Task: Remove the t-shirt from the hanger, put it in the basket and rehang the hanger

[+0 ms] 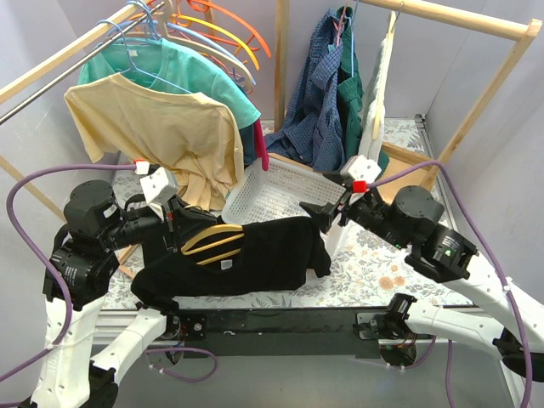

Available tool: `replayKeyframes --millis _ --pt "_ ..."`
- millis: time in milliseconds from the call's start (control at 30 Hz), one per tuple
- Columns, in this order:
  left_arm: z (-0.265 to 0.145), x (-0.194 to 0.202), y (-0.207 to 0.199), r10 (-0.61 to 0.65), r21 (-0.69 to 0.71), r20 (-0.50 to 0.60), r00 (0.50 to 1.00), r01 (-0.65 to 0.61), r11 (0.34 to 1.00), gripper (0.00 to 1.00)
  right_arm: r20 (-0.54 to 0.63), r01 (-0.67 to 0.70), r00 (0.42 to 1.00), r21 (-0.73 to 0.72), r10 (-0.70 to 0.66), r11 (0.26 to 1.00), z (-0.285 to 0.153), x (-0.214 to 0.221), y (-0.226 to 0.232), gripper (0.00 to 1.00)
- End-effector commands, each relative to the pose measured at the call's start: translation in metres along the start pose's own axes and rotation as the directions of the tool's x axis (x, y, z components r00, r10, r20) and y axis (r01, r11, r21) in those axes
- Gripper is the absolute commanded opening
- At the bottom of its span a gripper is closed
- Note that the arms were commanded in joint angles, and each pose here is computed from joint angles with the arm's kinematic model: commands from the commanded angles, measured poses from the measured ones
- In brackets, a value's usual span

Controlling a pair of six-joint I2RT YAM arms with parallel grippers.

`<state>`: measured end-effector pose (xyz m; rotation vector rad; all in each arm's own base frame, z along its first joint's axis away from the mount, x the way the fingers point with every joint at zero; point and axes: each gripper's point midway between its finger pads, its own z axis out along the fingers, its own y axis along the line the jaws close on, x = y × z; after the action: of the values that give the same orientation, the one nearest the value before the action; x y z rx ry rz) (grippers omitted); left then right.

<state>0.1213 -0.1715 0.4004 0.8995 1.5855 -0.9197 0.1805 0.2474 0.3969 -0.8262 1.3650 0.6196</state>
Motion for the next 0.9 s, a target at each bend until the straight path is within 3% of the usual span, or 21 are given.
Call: replayKeyframes --millis 0,333,433,600,700,867 --pt "-0.005 -0.020 -0.010 0.040 0.024 0.045 0.998 -0.041 0.999 0.00 -0.072 -0.037 0.997 0.020 0.038 0.999 0.001 0.034 0.002 0.87" --pt "-0.005 -0.026 -0.005 0.051 0.000 0.053 0.997 -0.051 0.999 0.00 -0.206 -0.069 0.976 0.017 0.071 0.997 -0.006 0.073 0.008 0.88" --pt "-0.004 -0.025 0.002 0.047 -0.033 0.049 0.998 -0.045 0.998 0.00 -0.187 -0.085 0.978 0.035 0.090 0.996 -0.013 0.071 0.005 0.88" --pt "-0.002 -0.024 0.019 0.038 -0.115 0.047 0.998 -0.033 0.993 0.00 -0.037 -0.110 0.993 0.127 0.116 0.986 -0.045 0.037 -0.015 0.87" --pt "-0.003 -0.028 0.024 0.046 -0.142 0.054 0.997 -0.038 0.989 0.00 0.009 -0.107 0.994 0.035 0.107 0.994 -0.058 0.020 -0.002 0.87" --pt "-0.005 -0.042 0.021 0.070 -0.138 0.071 0.995 -0.059 0.989 0.00 -0.149 -0.123 0.984 -0.156 0.100 0.980 -0.039 0.047 0.036 0.87"
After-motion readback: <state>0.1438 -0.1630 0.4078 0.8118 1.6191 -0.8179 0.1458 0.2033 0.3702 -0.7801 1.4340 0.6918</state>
